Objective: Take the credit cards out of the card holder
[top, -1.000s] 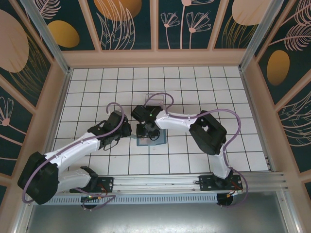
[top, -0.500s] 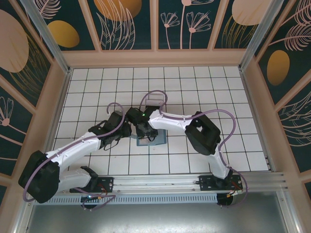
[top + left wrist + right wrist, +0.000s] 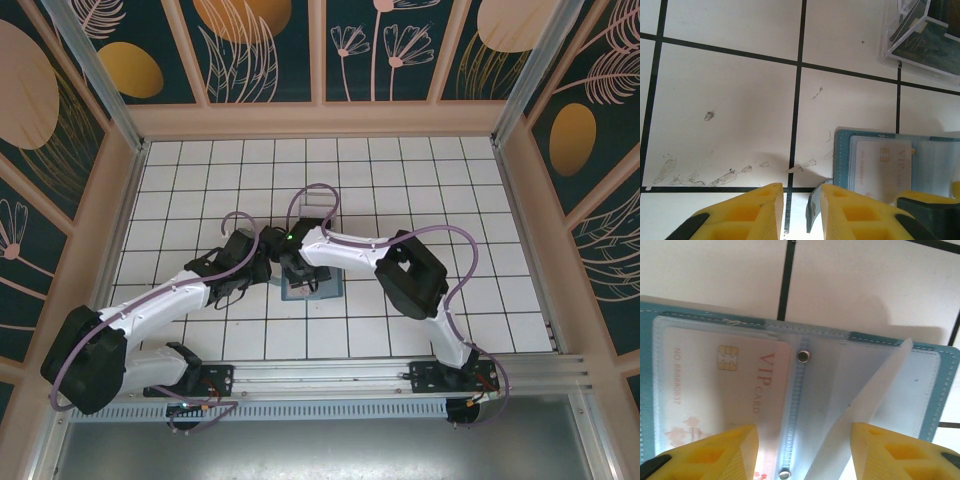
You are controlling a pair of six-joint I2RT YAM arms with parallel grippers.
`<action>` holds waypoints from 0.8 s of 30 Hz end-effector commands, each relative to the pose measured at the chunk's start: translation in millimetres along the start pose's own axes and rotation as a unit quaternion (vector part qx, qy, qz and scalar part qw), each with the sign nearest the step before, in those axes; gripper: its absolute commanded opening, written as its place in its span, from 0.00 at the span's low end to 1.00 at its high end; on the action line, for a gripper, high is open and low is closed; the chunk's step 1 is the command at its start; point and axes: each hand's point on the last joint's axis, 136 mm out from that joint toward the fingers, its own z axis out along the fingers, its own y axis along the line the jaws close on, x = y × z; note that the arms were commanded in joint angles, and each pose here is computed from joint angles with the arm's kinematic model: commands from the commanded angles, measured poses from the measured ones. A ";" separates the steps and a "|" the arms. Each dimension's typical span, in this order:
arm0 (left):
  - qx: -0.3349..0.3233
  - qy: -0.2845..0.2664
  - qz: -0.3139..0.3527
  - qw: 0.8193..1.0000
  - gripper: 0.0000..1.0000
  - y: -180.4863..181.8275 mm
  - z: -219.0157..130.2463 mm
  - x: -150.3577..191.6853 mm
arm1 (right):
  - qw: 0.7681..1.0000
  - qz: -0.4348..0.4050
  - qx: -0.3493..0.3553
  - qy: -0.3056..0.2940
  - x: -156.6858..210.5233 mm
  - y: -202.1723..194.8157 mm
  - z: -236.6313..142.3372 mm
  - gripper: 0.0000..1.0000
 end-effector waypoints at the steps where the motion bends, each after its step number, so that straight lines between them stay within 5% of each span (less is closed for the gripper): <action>1: 0.010 -0.009 0.005 1.000 0.27 -8.0 -2.0 -9.5 | 0.999 -0.004 0.051 -0.008 2.0 -19.5 -4.2 0.54; 15: 0.026 0.006 0.005 1.000 0.27 -18.2 4.3 -8.8 | 0.997 0.021 0.078 -0.013 12.0 -56.1 -10.7 0.57; 24: 0.036 0.019 0.010 0.999 0.27 -25.6 9.5 -7.2 | 0.998 0.057 -0.012 -0.019 14.4 -50.1 -10.2 0.57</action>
